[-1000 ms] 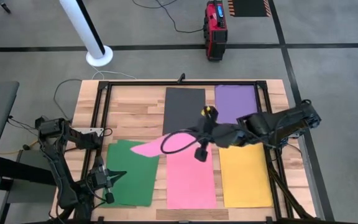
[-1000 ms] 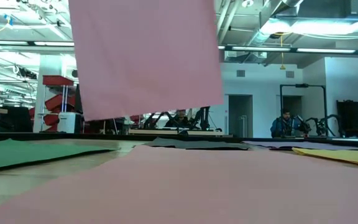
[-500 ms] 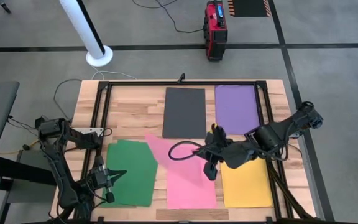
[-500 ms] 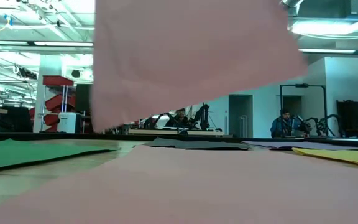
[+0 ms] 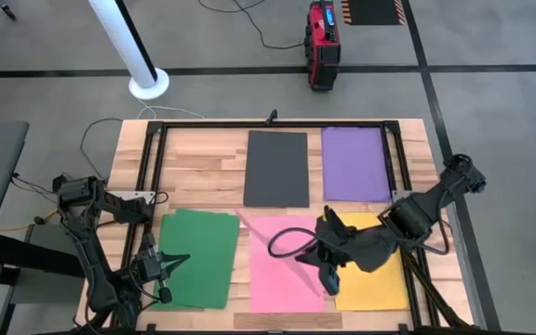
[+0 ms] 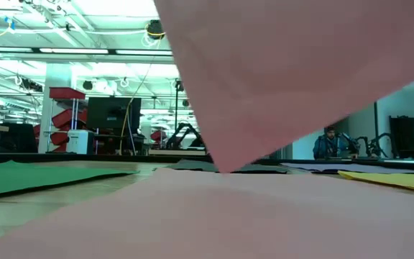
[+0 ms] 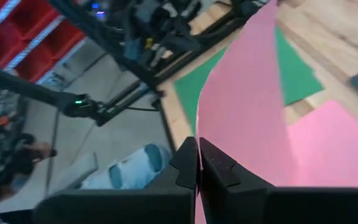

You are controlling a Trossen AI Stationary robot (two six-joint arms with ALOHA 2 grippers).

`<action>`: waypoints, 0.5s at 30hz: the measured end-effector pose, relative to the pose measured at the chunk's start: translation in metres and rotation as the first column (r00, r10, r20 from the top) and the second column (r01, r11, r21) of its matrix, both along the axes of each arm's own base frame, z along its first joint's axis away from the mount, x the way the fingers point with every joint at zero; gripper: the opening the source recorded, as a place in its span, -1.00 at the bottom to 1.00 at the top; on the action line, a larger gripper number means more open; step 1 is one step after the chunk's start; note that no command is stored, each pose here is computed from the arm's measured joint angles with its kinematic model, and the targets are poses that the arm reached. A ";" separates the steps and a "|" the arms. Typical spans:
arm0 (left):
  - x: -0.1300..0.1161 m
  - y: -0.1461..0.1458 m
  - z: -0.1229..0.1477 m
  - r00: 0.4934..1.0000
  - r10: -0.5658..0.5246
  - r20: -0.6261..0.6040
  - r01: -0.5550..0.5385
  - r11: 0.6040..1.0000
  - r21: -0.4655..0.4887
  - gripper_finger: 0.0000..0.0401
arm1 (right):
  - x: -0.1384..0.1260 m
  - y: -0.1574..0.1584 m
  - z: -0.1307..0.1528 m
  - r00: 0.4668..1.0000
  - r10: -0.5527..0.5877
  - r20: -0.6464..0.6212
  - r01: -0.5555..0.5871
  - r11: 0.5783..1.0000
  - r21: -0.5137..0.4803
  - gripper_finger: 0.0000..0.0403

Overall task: Organize paper
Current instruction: Stack the top pink paper on the other pink paper

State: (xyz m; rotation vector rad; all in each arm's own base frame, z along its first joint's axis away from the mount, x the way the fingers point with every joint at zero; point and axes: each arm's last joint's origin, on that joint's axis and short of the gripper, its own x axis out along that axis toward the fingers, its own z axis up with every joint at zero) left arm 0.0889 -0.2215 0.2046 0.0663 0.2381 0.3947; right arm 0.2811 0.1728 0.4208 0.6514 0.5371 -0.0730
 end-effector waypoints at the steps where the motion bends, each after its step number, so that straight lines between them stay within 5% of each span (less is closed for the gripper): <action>1: 0.000 0.000 0.000 1.000 0.000 -0.001 0.000 1.000 0.002 -1.00 | -0.001 0.002 0.001 1.000 0.007 0.012 -0.007 1.000 0.008 -1.00; 15: 0.001 0.000 0.000 1.000 0.004 -0.003 -0.004 1.000 0.000 -1.00 | -0.011 0.023 0.005 0.998 0.035 0.045 -0.040 0.994 0.104 -1.00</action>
